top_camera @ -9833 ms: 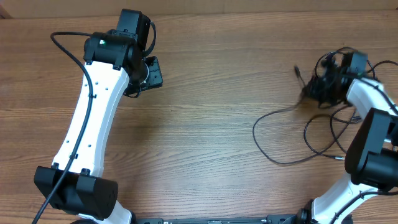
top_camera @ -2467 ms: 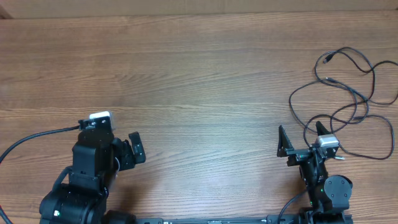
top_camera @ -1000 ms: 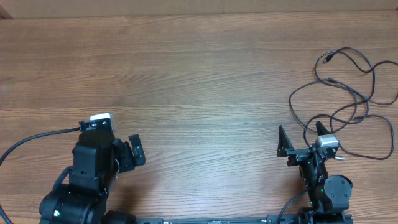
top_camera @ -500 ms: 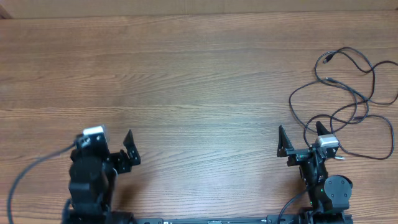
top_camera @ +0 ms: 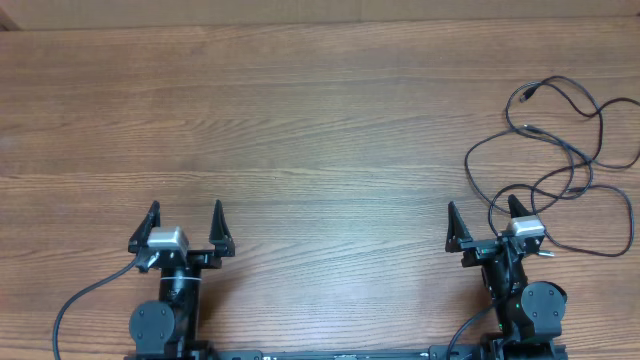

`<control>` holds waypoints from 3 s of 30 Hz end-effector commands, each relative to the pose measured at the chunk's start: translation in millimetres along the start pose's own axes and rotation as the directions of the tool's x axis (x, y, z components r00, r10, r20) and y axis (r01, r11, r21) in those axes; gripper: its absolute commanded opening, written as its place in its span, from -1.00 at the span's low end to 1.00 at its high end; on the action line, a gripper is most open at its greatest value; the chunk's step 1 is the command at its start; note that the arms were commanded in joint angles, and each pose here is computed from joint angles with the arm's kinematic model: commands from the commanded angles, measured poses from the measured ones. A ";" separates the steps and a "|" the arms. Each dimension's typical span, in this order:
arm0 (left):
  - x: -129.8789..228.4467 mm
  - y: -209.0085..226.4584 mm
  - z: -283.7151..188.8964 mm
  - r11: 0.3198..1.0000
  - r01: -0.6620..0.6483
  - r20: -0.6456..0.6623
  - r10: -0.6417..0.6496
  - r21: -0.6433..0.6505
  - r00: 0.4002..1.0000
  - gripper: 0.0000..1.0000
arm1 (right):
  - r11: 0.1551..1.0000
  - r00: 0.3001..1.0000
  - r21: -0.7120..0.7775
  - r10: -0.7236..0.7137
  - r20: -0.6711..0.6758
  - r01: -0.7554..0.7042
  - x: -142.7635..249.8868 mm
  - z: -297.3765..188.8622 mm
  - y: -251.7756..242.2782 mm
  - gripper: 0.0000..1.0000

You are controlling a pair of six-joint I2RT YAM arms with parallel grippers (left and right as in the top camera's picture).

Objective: Untangle cables

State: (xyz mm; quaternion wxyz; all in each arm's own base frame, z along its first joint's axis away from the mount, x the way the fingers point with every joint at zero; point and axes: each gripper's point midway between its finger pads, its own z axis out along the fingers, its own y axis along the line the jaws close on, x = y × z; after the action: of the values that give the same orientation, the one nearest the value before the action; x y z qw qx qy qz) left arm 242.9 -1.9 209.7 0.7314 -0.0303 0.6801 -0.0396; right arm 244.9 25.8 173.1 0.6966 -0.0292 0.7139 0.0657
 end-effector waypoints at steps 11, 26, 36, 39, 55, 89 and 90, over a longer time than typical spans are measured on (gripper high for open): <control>26.7 -7.1 1.3 0.977 -0.198 -0.027 0.200 0.073 0.979 0.99 | 1.000 1.000 -0.012 -0.001 0.001 0.001 2.3 0.3 2.6 1.00; 52.1 -7.5 -1.1 0.980 -0.172 -0.130 0.184 0.097 0.974 1.00 | 1.000 1.000 -0.012 -0.001 0.001 0.001 2.3 0.3 2.6 1.00; 52.2 -7.5 -1.1 0.980 -0.172 -0.131 0.184 0.097 0.974 0.99 | 1.000 1.000 -0.012 -0.001 0.000 0.001 2.6 0.3 2.6 1.00; 52.2 -7.5 -1.1 0.980 -0.172 -0.131 0.184 0.097 0.974 0.99 | 1.000 1.000 -0.012 -0.001 0.000 0.001 2.6 0.3 2.6 1.00; 52.2 -7.5 -1.1 0.980 -0.172 -0.131 0.184 0.097 0.974 0.99 | 1.000 1.000 -0.012 -0.001 0.000 0.001 2.6 0.3 2.6 1.00; 52.2 -7.5 -1.1 0.980 -0.172 -0.131 0.184 0.097 0.974 0.99 | 1.000 1.000 -0.012 -0.001 0.000 0.001 2.6 0.3 2.6 1.00; 52.2 -7.5 -1.1 0.980 -0.172 -0.130 0.184 0.098 0.974 0.99 | 1.000 1.000 -0.012 -0.001 0.000 0.001 2.6 0.3 2.6 1.00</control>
State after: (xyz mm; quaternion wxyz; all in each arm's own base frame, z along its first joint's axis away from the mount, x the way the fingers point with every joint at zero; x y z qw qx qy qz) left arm 245.9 -13.5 158.3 0.6812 0.0674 0.7289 0.0029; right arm 244.9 25.6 173.2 0.6967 -0.0288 0.7138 0.0655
